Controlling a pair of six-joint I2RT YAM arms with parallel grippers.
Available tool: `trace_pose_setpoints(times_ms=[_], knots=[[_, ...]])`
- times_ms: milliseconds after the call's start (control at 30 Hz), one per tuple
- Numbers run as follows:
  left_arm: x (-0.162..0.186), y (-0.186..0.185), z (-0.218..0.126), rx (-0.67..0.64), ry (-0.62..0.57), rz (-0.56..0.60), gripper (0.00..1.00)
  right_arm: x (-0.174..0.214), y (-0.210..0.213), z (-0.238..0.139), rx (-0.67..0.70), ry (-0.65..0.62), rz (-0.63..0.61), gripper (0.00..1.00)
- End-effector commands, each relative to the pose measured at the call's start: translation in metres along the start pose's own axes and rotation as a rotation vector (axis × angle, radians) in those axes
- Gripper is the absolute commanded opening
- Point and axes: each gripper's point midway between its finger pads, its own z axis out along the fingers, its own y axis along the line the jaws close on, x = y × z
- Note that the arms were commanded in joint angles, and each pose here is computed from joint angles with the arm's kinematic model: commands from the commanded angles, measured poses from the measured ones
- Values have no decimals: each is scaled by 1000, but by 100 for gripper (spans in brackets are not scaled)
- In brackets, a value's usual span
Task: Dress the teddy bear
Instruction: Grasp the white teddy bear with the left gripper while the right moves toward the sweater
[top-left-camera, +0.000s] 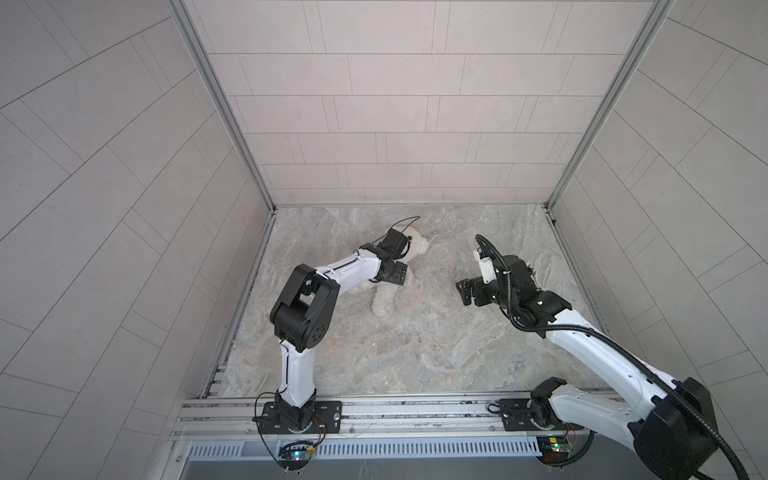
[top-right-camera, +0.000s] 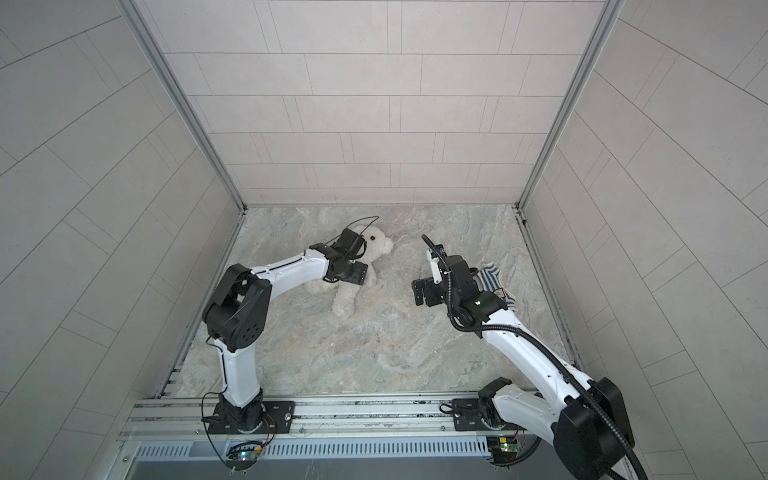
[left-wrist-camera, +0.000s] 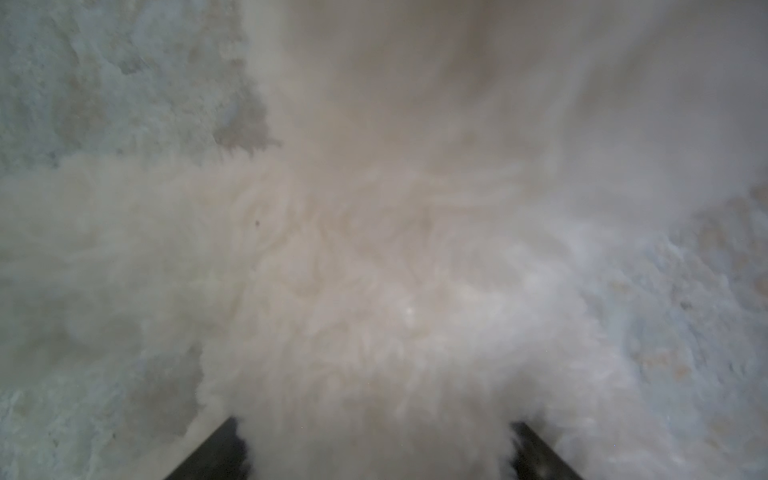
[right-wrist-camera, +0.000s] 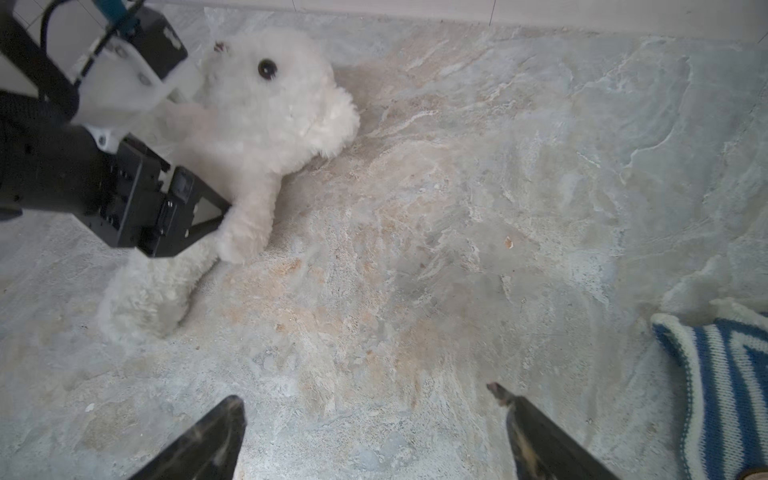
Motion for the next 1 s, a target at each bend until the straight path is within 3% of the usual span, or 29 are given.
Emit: trace_pose_setpoints(times_ms=[0,233,367,467,633,800,967], knots=[[51,-14,-7,-12,49,40,80,11,-2,-13,6,29,13,100],[122,-50,-40,18,11,145,78,23,-5,-33,2,10,52,100],[142,-58,-50,79,6,146,93,29,-5,-31,-5,19,64,99],[134,-71,-70,197,-31,171,100,29,-3,-31,-14,18,75,100],[109,-90,-113,323,-82,259,100,25,-7,-35,9,-1,74,100],[85,-77,-116,300,-114,190,100,25,-15,-32,52,48,48,99],[58,-60,-94,178,-126,123,99,19,-27,-30,113,98,17,100]])
